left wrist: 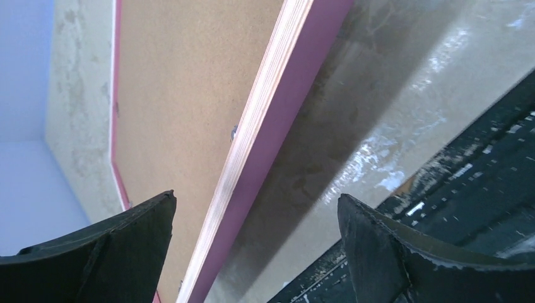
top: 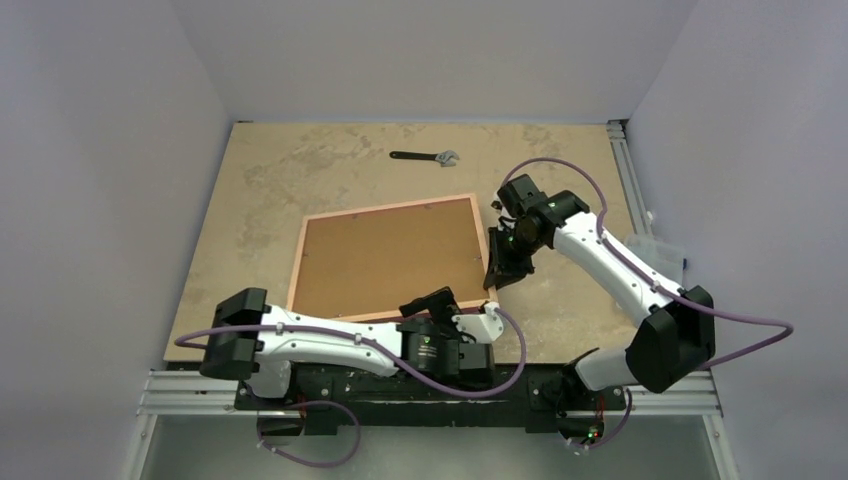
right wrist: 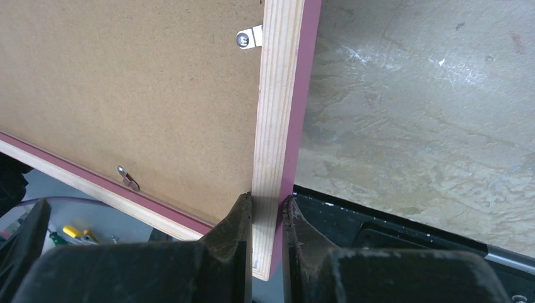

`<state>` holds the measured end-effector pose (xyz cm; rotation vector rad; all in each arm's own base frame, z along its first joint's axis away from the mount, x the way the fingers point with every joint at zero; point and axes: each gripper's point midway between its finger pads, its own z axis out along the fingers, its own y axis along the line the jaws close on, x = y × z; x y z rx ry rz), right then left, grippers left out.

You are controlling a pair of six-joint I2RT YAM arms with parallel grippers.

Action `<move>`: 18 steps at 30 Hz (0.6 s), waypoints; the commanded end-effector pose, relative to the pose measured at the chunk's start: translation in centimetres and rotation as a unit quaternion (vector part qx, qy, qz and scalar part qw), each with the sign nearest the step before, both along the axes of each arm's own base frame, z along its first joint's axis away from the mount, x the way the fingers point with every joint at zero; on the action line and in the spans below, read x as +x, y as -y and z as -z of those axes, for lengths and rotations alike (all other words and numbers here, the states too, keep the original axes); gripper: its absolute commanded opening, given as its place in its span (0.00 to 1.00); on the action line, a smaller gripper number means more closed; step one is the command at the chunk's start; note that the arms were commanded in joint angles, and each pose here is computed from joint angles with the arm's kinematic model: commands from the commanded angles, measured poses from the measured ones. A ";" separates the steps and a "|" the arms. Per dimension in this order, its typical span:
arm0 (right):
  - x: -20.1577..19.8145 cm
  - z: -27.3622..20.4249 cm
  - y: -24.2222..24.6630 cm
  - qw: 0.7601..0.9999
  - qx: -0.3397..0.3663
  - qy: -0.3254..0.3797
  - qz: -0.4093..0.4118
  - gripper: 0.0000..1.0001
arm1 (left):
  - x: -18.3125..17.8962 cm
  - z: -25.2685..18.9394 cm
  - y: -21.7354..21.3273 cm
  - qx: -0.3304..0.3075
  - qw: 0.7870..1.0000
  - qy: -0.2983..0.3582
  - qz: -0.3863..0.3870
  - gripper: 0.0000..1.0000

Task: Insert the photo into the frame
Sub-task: Turn over the photo frame at the center of the board.

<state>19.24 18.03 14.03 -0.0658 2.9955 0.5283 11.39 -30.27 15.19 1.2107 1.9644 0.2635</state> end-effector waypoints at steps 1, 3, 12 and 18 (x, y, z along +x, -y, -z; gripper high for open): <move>-0.3 -4.9 -2.1 0.995 0.088 0.037 -0.028 0.00 | 1.8 -1.4 -0.7 0.030 0.995 0.082 -0.039 0.95; -0.5 -5.3 -2.1 0.994 0.094 0.037 -0.030 0.00 | 2.2 -1.2 -1.0 0.047 0.993 0.101 -0.047 0.94; -1.3 -5.9 -2.2 0.993 0.110 0.034 -0.032 0.00 | 4.0 -1.4 -1.8 0.086 0.980 0.162 -0.084 0.68; -1.6 -5.9 -2.4 0.992 0.121 0.034 -0.035 0.00 | 5.0 -1.8 -2.6 0.089 0.976 0.171 -0.104 0.54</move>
